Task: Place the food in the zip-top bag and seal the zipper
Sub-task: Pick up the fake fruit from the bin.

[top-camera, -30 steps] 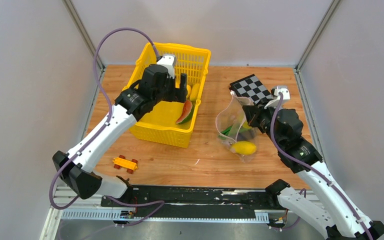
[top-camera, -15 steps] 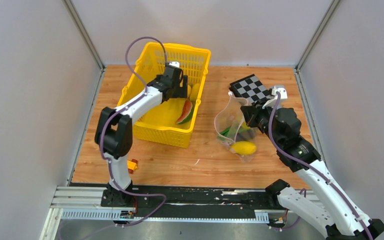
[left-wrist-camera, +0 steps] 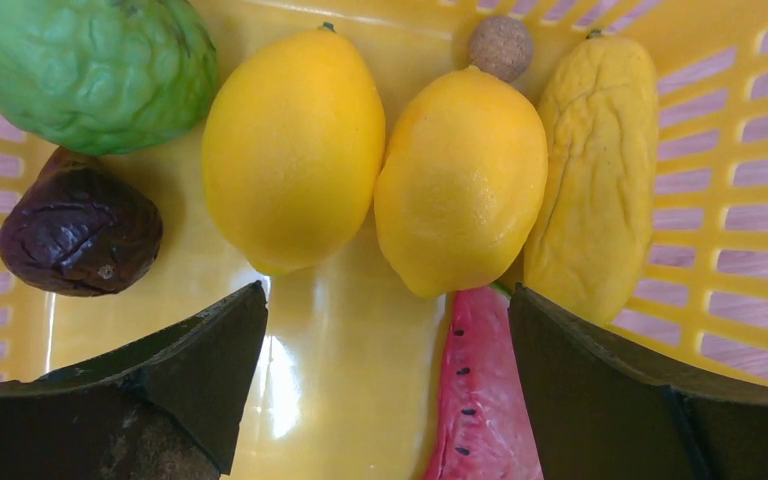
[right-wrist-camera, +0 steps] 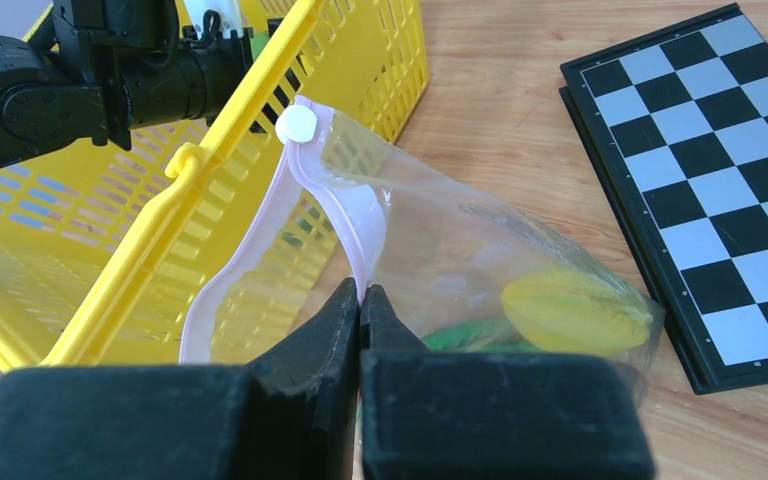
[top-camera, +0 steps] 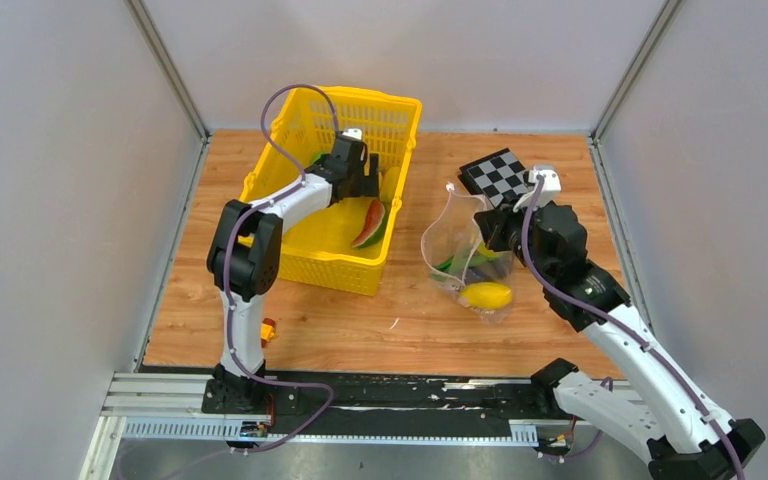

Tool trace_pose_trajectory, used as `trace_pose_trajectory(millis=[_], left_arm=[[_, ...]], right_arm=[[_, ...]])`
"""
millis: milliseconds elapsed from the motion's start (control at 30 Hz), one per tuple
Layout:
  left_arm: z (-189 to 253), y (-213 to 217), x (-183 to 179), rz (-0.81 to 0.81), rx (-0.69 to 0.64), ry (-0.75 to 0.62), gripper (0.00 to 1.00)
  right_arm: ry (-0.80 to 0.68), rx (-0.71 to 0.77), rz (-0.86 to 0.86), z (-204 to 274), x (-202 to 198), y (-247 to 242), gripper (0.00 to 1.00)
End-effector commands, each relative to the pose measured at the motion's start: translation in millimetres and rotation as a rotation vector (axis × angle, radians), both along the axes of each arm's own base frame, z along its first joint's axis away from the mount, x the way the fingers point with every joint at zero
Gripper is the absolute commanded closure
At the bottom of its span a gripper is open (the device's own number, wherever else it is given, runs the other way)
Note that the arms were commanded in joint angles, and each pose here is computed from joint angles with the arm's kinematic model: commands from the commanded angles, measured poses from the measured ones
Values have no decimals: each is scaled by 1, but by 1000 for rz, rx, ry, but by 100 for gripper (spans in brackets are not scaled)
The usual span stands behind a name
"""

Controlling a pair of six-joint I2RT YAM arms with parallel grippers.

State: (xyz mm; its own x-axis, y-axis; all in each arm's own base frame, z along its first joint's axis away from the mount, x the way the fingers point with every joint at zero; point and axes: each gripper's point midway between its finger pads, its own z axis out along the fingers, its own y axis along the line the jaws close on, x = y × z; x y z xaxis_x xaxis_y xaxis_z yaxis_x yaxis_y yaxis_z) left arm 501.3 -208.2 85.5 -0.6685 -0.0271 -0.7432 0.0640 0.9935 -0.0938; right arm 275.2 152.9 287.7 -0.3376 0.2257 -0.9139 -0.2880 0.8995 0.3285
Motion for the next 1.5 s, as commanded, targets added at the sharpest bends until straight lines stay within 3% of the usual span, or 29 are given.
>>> trace_pose_trajectory(millis=[0,333,567,767,1033,1267,1333,1433,1467], left_arm=[[22,-9,19,-14,-98,-63,4],[4,-28,29,-65,-150,-38,5],[-17,-38,23,-87,-188,27,16],[-14,-36,24,-63,-202,-2,23],[7,-37,36,-36,-242,-89,12],[3,-38,36,-39,-249,-85,34],[13,-41,32,-61,-267,-100,30],[31,-37,25,-84,-255,-127,12],[39,-33,23,-76,-244,-146,11]], right_arm=[[-22,24,17,20,4,6,100],[8,45,6,20,11,11,100],[16,42,17,16,11,13,100],[7,34,18,16,8,10,100],[0,21,19,16,7,8,100],[3,19,20,15,7,9,100],[5,19,20,15,7,9,100],[3,18,22,15,8,10,100],[4,19,23,16,8,10,100]])
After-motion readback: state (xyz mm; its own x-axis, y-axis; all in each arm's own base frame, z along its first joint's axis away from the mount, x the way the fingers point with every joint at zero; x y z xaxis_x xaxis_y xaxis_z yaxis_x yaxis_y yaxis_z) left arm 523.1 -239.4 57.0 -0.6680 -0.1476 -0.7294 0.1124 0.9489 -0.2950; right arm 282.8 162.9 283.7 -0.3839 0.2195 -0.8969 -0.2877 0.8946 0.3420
